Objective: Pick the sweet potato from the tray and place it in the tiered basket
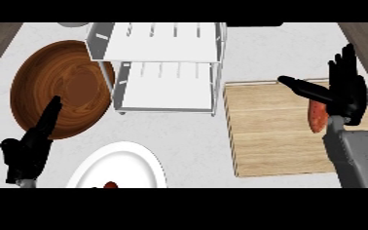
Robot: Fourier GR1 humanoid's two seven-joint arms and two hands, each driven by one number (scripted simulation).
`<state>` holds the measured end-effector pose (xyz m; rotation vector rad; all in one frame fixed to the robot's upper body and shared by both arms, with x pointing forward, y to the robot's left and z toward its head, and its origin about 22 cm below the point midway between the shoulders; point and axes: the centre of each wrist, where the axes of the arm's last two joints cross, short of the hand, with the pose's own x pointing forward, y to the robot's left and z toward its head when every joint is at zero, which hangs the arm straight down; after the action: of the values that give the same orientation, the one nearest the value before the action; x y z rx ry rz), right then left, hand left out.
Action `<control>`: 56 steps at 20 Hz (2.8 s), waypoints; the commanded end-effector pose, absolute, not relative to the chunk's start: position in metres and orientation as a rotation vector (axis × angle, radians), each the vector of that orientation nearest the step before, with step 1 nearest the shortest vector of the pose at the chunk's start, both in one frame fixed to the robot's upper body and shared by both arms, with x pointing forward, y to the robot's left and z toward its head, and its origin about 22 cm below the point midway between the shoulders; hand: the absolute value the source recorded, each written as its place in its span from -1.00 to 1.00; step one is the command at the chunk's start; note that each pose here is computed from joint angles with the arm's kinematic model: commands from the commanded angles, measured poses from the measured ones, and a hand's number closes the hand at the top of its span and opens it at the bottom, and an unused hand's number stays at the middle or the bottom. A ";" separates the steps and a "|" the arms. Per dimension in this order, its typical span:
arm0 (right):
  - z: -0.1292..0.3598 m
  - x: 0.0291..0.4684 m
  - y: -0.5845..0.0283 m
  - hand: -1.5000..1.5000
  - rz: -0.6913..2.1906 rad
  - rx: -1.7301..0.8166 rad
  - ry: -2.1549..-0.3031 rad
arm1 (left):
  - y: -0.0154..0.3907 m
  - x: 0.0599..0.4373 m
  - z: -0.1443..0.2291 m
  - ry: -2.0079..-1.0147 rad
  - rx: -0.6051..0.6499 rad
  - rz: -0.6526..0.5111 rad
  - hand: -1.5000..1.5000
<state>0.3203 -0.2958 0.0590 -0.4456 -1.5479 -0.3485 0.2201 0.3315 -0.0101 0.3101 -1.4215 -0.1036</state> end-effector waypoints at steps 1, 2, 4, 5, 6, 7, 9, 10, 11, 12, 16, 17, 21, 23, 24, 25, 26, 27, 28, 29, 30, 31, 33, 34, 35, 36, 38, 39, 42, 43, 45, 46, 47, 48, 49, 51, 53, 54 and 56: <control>0.079 0.343 -0.306 -1.00 -0.315 -0.667 -1.594 | 0.254 0.249 -0.007 -1.550 -0.017 -0.211 0.00; 0.081 0.338 -0.315 -1.00 -0.284 -0.703 -1.572 | 0.255 0.244 -0.010 -1.537 -0.027 -0.197 0.00; 0.100 0.345 -0.322 -1.00 -0.199 -0.776 -1.509 | 0.258 0.242 -0.010 -1.538 -0.023 -0.199 0.00; 0.110 0.345 -0.343 -1.00 -0.143 -0.835 -1.434 | 0.264 0.244 -0.005 -1.547 0.006 -0.214 0.00; 0.111 0.343 -0.344 -1.00 -0.054 -0.854 -1.388 | 0.262 0.244 -0.010 -1.531 0.011 -0.201 0.00; 0.102 0.341 -0.345 -1.00 0.026 -0.896 -1.310 | 0.271 0.241 -0.011 -1.526 0.008 -0.197 0.00; 0.106 0.337 -0.363 -1.00 0.161 -0.954 -1.135 | 0.279 0.238 -0.005 -1.541 0.020 -0.191 0.00; 0.114 0.340 -0.362 -1.00 0.226 -0.953 -1.075 | 0.283 0.238 -0.006 -1.527 0.024 -0.201 0.00; 0.106 0.338 -0.357 -1.00 0.313 -0.941 -0.991 | 0.276 0.233 -0.015 -1.514 0.016 -0.200 0.00; 0.113 0.340 -0.360 -1.00 0.367 -0.964 -0.925 | 0.276 0.237 -0.008 -1.538 0.003 -0.200 0.00; 0.145 0.350 -0.335 -1.00 0.578 -0.962 -0.738 | 0.269 0.233 -0.017 -1.517 0.002 -0.196 0.00; 0.152 0.351 -0.334 -1.00 0.614 -0.958 -0.676 | 0.279 0.235 -0.010 -1.518 0.001 -0.211 0.00; 0.192 0.363 -0.294 -1.00 0.668 -0.903 -0.598 | 0.272 0.239 -0.012 -1.521 -0.016 -0.224 0.00; 0.195 0.367 -0.286 -1.00 0.657 -0.890 -0.566 | 0.265 0.241 -0.023 -1.525 -0.043 -0.220 0.00; 0.214 0.370 -0.290 -1.00 0.651 -0.903 -0.561 | 0.266 0.254 -0.007 -1.539 -0.029 -0.214 0.00; 0.207 0.366 -0.281 -1.00 0.664 -0.899 -0.546 | 0.260 0.246 -0.019 -1.524 -0.029 -0.204 0.00; 0.205 0.370 -0.272 -1.00 0.633 -0.894 -0.554 | 0.260 0.254 -0.010 -1.538 -0.030 -0.228 0.00; 0.207 0.367 -0.285 -1.00 0.630 -0.898 -0.536 | 0.271 0.252 -0.006 -1.521 -0.042 -0.197 0.00; 0.198 0.369 -0.265 -1.00 0.620 -0.908 -0.534 | 0.256 0.247 -0.014 -1.535 -0.050 -0.212 0.00; 0.204 0.367 -0.280 -1.00 0.586 -0.944 -0.544 | 0.265 0.251 -0.008 -1.515 -0.026 -0.213 0.00; 0.200 0.367 -0.271 -1.00 0.587 -0.974 -0.533 | 0.256 0.240 -0.016 -1.527 -0.032 -0.206 0.00; 0.208 0.373 -0.274 -1.00 0.543 -1.008 -0.545 | 0.249 0.252 -0.012 -1.530 -0.047 -0.212 0.00; 0.183 0.373 -0.281 -1.00 0.595 -1.033 -0.437 | 0.256 0.250 -0.007 -1.531 -0.050 -0.208 0.00; 0.177 0.371 -0.287 -1.00 0.613 -1.029 -0.393 | 0.261 0.247 -0.019 -1.520 -0.027 -0.208 0.00; 0.171 0.370 -0.284 -1.00 0.611 -1.024 -0.391 | 0.252 0.248 -0.017 -1.535 -0.021 -0.210 0.00; 0.162 0.369 -0.290 -1.00 0.596 -0.997 -0.371 | 0.257 0.248 -0.019 -1.520 -0.045 -0.199 0.00; 0.166 0.374 -0.295 -1.00 0.588 -0.989 -0.334 | 0.256 0.249 -0.012 -1.539 -0.029 -0.217 0.00; 0.166 0.376 -0.289 -1.00 0.584 -0.974 -0.360 | 0.252 0.255 -0.021 -1.534 -0.030 -0.209 0.00; 0.141 0.367 -0.296 -1.00 0.565 -0.939 -0.365 | 0.263 0.254 -0.007 -1.544 -0.017 -0.221 0.00; 0.145 0.368 -0.298 -1.00 0.570 -0.940 -0.375 | 0.259 0.256 -0.013 -1.525 -0.056 -0.207 0.00; 0.136 0.368 -0.293 -1.00 0.565 -0.937 -0.381 | 0.258 0.255 -0.019 -1.521 -0.031 -0.204 0.00; 0.129 0.365 -0.292 -1.00 0.571 -0.948 -0.365 | 0.256 0.253 -0.010 -1.542 -0.033 -0.223 0.00; 0.121 0.368 -0.288 -1.00 0.547 -0.957 -0.342 | 0.257 0.259 -0.011 -1.546 -0.036 -0.212 0.00; 0.118 0.363 -0.299 -1.00 0.550 -0.959 -0.333 | 0.254 0.248 -0.014 -1.533 -0.057 -0.213 0.00; 0.111 0.362 -0.302 -1.00 0.539 -0.952 -0.329 | 0.247 0.253 -0.015 -1.541 -0.049 -0.193 0.00; 0.106 0.362 -0.304 -1.00 0.533 -0.953 -0.295 | 0.253 0.256 -0.014 -1.521 -0.049 -0.217 0.00; 0.106 0.360 -0.301 -1.00 0.518 -0.937 -0.312 | 0.259 0.252 -0.020 -1.515 -0.039 -0.217 0.00; 0.093 0.354 -0.307 -1.00 0.515 -0.942 -0.297 | 0.258 0.250 -0.014 -1.531 -0.045 -0.223 0.00; 0.100 0.355 -0.307 -1.00 0.517 -0.928 -0.293 | 0.250 0.250 -0.020 -1.528 -0.040 -0.208 0.00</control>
<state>0.3583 -0.3083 0.1052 -0.9180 -0.4067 0.5823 0.2216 0.3106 -0.0409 0.1734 -1.3583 -0.1217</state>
